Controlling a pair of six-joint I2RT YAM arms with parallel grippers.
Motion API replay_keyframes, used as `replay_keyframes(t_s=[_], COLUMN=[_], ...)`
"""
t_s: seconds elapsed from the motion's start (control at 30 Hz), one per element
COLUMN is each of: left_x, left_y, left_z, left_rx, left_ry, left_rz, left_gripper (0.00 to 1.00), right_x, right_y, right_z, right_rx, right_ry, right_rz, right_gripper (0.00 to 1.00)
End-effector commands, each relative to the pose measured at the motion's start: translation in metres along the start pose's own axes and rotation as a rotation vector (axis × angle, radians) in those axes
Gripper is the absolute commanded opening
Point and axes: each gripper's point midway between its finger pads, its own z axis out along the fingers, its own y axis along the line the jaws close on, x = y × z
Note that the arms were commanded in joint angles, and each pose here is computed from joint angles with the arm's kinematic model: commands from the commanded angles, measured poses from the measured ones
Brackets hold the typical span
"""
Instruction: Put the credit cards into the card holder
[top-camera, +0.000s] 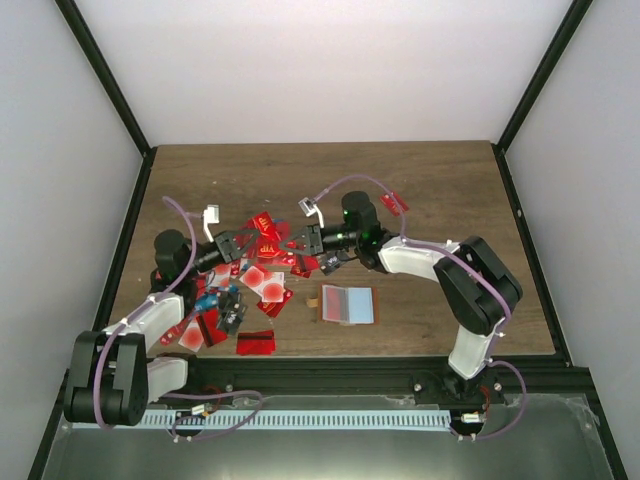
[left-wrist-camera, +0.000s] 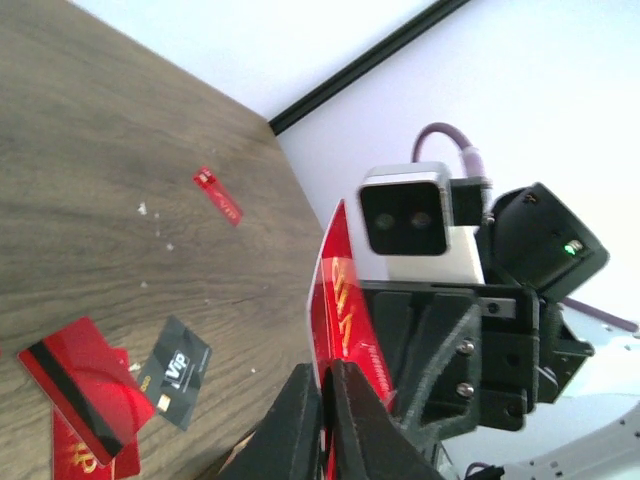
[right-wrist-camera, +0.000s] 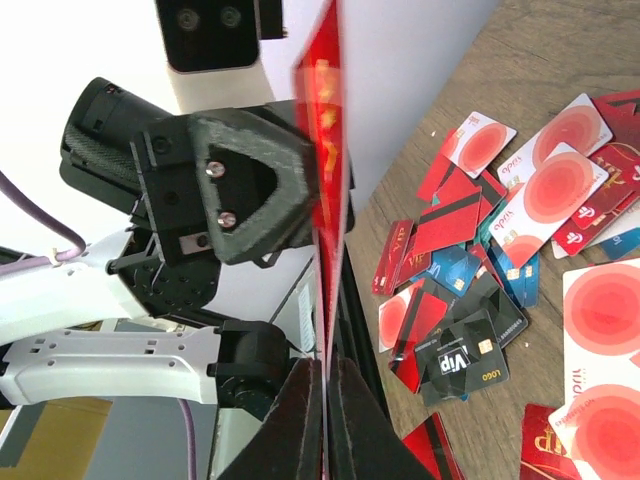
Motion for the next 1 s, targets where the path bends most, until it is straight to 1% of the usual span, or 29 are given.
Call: replay_keyframes(t_s=[0.0, 0.07, 0.17, 0.23, 0.3, 0.43, 0.47, 0.57, 0.67, 0.73, 0.87, 0.97], left_x=[-0.002, -0.004, -0.01, -0.018, -0.025, -0.031, -0.03, -0.024, -0.019, -0.013, 0.009, 0.034], left_y=[-0.015, -0.017, -0.017, -0.018, -0.011, -0.001, 0.001, 0.008, 0.008, 0.0, -0.02, -0.034], left_z=[0.001, 0.0, -0.003, -0.008, -0.015, -0.027, -0.028, -0.028, -0.03, -0.029, -0.019, -0.004], left_rx=[0.063, 0.064, 0.018, -0.05, -0.153, -0.287, -0.303, -0.339, -0.373, -0.368, -0.344, -0.301], left_ry=[-0.005, -0.015, -0.051, -0.084, -0.121, -0.15, -0.144, -0.113, -0.089, -0.067, -0.006, 0.068], left_rz=[0.042, 0.048, 0.058, 0.094, 0.126, 0.179, 0.181, 0.178, 0.172, 0.17, 0.144, 0.105], left_gripper=[0.04, 0.04, 0.04, 0.04, 0.04, 0.04, 0.04, 0.04, 0.04, 0.04, 0.04, 0.04], right_x=[0.003, 0.003, 0.003, 0.008, 0.014, 0.024, 0.025, 0.026, 0.022, 0.019, 0.018, 0.028], right_y=[0.012, 0.008, -0.015, -0.034, -0.051, -0.082, -0.087, -0.104, -0.118, -0.121, -0.12, -0.116], right_z=[0.0, 0.0, 0.0, -0.001, 0.0, 0.007, 0.009, 0.012, 0.007, -0.004, -0.039, -0.075], right_rx=[-0.048, -0.027, 0.083, 0.152, 0.192, 0.222, 0.226, 0.27, 0.368, 0.441, 0.602, 0.708], right_ry=[0.023, 0.023, 0.01, 0.009, 0.014, 0.036, 0.043, 0.051, 0.045, 0.026, -0.034, -0.093], right_rz=[-0.033, -0.032, -0.011, 0.015, 0.039, 0.091, 0.101, 0.119, 0.118, 0.107, 0.092, 0.118], right_gripper=[0.01, 0.01, 0.01, 0.05, 0.09, 0.18, 0.2, 0.32, 0.42, 0.48, 0.55, 0.56])
